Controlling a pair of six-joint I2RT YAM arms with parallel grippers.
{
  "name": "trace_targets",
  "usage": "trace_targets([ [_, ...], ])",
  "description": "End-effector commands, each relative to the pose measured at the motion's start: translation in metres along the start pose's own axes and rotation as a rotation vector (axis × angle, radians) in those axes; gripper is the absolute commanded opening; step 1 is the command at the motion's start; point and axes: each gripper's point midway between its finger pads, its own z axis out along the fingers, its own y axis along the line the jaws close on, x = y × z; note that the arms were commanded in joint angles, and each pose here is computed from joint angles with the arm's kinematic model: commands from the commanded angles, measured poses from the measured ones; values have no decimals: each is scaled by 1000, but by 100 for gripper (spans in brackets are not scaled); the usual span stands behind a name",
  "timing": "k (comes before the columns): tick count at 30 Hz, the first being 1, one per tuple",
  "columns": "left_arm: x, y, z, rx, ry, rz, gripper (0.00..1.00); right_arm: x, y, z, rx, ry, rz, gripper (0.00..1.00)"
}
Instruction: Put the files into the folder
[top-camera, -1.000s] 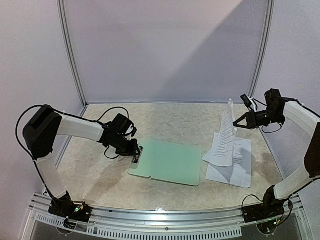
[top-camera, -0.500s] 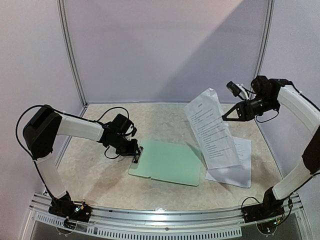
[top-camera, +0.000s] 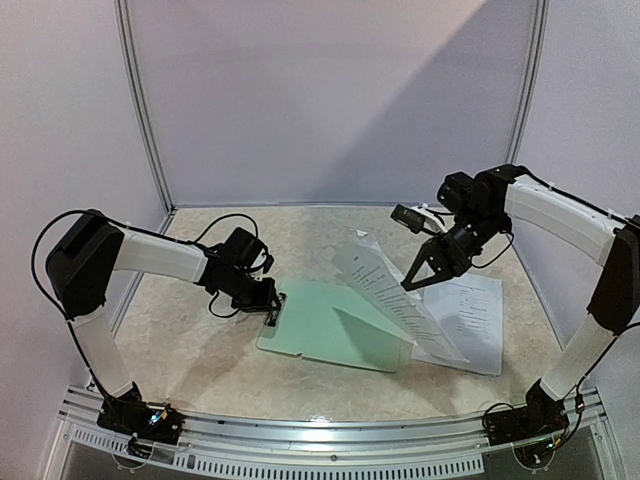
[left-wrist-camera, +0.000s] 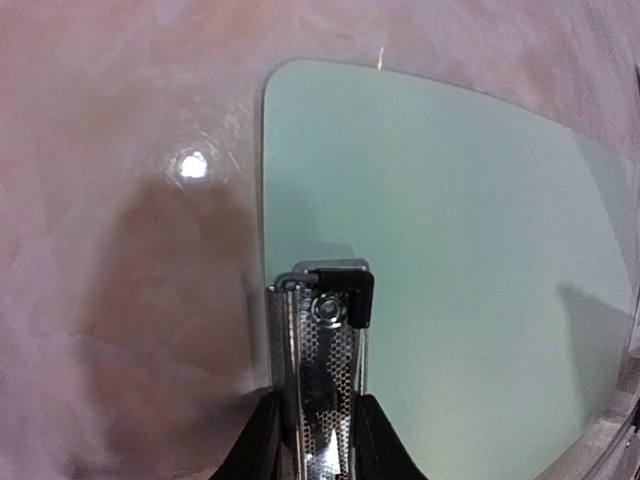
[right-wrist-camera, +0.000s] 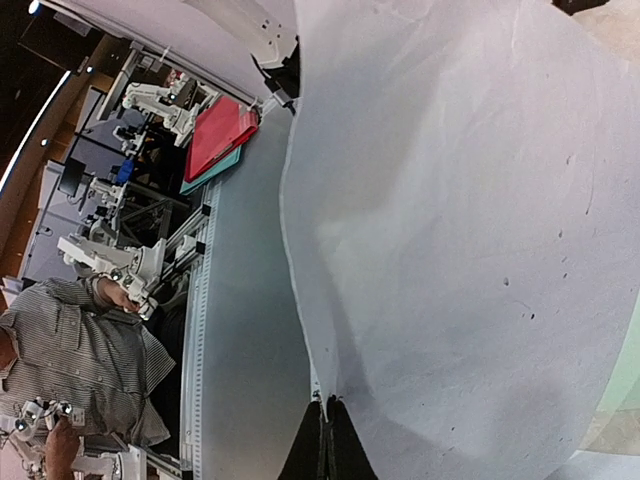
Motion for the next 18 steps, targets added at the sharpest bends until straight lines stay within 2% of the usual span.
trace_targets([
  [1, 38, 14, 11, -29, 129, -24, 0, 11, 33, 10, -103, 27, 56, 0],
  [12, 39, 15, 11, -30, 130, -31, 0, -3, 74, 9, -216, -28, 15, 0],
  [16, 40, 15, 12, -28, 133, -29, 0, 0, 67, 27, -213, 42, 32, 0],
  [18, 42, 16, 13, -31, 138, -29, 0, 11, 32, 42, -119, 140, 70, 0],
])
